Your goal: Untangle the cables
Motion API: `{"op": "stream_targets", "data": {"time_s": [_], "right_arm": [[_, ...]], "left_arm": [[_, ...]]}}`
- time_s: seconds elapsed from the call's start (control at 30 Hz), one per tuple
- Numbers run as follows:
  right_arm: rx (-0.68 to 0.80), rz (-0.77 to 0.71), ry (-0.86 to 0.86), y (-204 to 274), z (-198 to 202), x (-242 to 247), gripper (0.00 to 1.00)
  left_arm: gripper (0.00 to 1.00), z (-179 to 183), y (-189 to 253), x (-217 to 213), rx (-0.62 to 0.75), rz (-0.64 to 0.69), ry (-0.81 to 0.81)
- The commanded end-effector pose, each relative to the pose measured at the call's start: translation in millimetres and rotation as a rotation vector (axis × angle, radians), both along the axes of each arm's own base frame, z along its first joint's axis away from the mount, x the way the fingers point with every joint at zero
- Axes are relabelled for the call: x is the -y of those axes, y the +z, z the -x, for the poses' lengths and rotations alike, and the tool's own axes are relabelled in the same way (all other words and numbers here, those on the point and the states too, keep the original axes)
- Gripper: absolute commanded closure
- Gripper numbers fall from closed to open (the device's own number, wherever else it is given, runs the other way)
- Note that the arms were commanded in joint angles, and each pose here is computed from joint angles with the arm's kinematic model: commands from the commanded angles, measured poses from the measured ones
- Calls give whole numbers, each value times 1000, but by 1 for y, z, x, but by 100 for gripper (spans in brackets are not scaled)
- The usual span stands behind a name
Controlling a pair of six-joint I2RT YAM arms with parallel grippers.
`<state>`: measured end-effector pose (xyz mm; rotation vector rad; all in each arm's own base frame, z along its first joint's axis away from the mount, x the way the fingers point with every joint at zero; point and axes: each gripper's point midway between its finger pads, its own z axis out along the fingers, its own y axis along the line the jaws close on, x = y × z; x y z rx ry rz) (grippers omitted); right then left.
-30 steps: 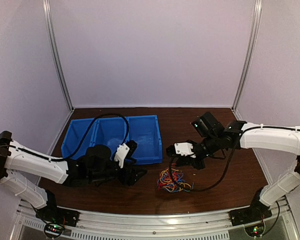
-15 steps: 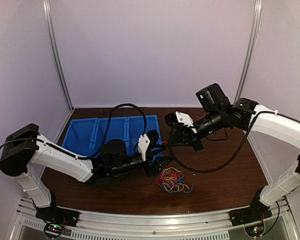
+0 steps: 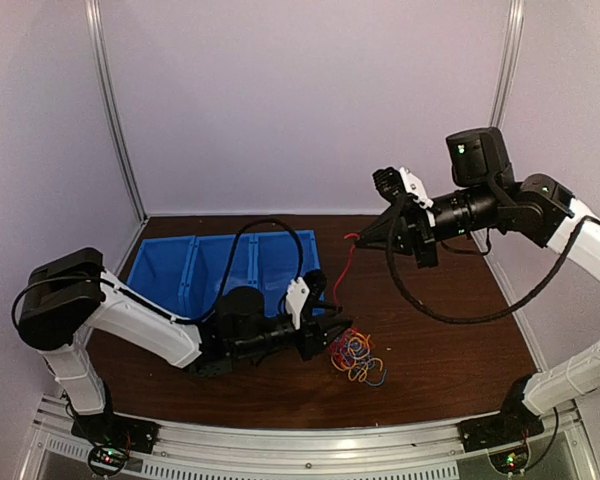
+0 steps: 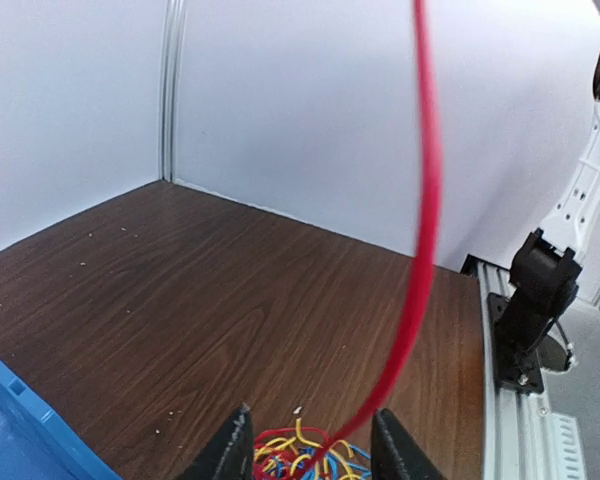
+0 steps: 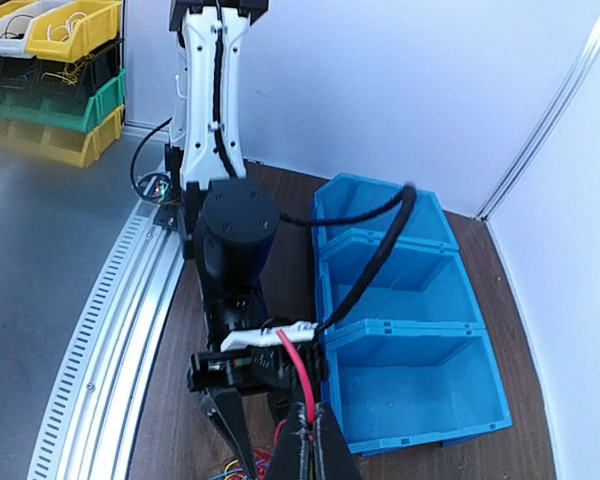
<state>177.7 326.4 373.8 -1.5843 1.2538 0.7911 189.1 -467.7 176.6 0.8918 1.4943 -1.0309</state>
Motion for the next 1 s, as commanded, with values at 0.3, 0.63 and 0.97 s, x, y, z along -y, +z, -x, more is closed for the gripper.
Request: {"op": "stream_targets", "data": {"time_s": [0.3,0.63,0.97], "right_arm": [[-108,15,-66,-42,-20,6,100],[-110,-3,-54,-31,-15,9,100],[-99,-1,-67,-28,-16,14,100]], "left_arm": [[65,-7,68,-25,69,71,96],[68,-20,58,-10,43,-31,128],[67,-13,62,-10,-49,-135,91]]}}
